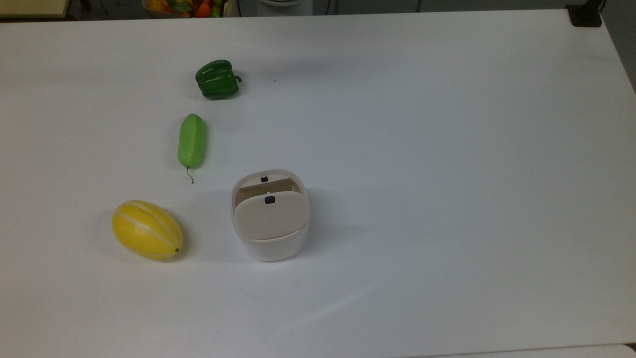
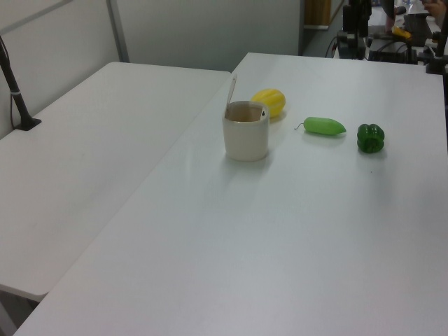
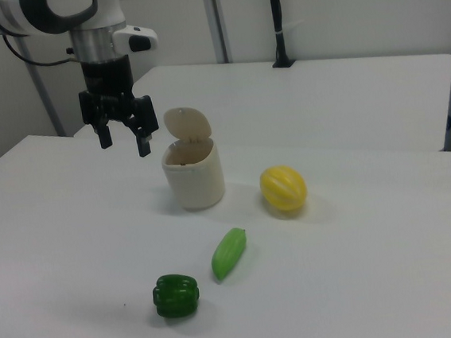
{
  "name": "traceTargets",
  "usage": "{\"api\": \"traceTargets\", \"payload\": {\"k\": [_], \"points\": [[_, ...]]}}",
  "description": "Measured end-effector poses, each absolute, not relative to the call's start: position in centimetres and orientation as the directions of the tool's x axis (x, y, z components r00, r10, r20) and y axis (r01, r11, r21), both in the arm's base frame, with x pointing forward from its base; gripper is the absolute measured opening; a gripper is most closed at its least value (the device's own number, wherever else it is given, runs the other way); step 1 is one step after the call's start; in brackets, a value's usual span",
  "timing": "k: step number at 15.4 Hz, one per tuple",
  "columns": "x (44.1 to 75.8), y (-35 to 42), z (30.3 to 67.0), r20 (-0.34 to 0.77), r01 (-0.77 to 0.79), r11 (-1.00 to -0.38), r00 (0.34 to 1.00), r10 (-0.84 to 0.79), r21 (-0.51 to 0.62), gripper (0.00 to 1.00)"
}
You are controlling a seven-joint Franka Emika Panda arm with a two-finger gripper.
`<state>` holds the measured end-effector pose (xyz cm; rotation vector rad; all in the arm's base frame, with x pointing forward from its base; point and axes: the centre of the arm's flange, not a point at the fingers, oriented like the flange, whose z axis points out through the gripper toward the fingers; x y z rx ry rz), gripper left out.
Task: Close garbage bin
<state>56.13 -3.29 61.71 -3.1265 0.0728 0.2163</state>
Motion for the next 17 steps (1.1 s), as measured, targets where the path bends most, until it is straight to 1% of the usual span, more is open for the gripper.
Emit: {"api": "traceTargets", "payload": {"k": [5, 10, 13, 14, 15, 16, 17], "points": [[55.7, -3.1, 61.4, -0.177, -0.044, -0.999, 0.983, -0.042, -0.004, 1.0], [56.3, -2.3, 59.5, -0.214, -0.026, -0.999, 0.976, -0.03, 0.023, 1.0], [56.4, -2.3, 59.4, -0.214, -0.025, -0.999, 0.976, -0.03, 0.024, 1.0], [56.4, -2.3, 59.5, -0.213, -0.025, -0.999, 0.977, -0.03, 0.024, 0.99], [56.4, -2.3, 59.4, -0.214, -0.025, -0.999, 0.976, -0.03, 0.024, 0.94], [56.5, -2.3, 59.3, -0.216, -0.025, -0.999, 0.976, -0.03, 0.024, 0.94], [56.7, -2.2, 59.0, -0.215, -0.024, -0.999, 0.976, -0.029, 0.025, 0.88]]}}
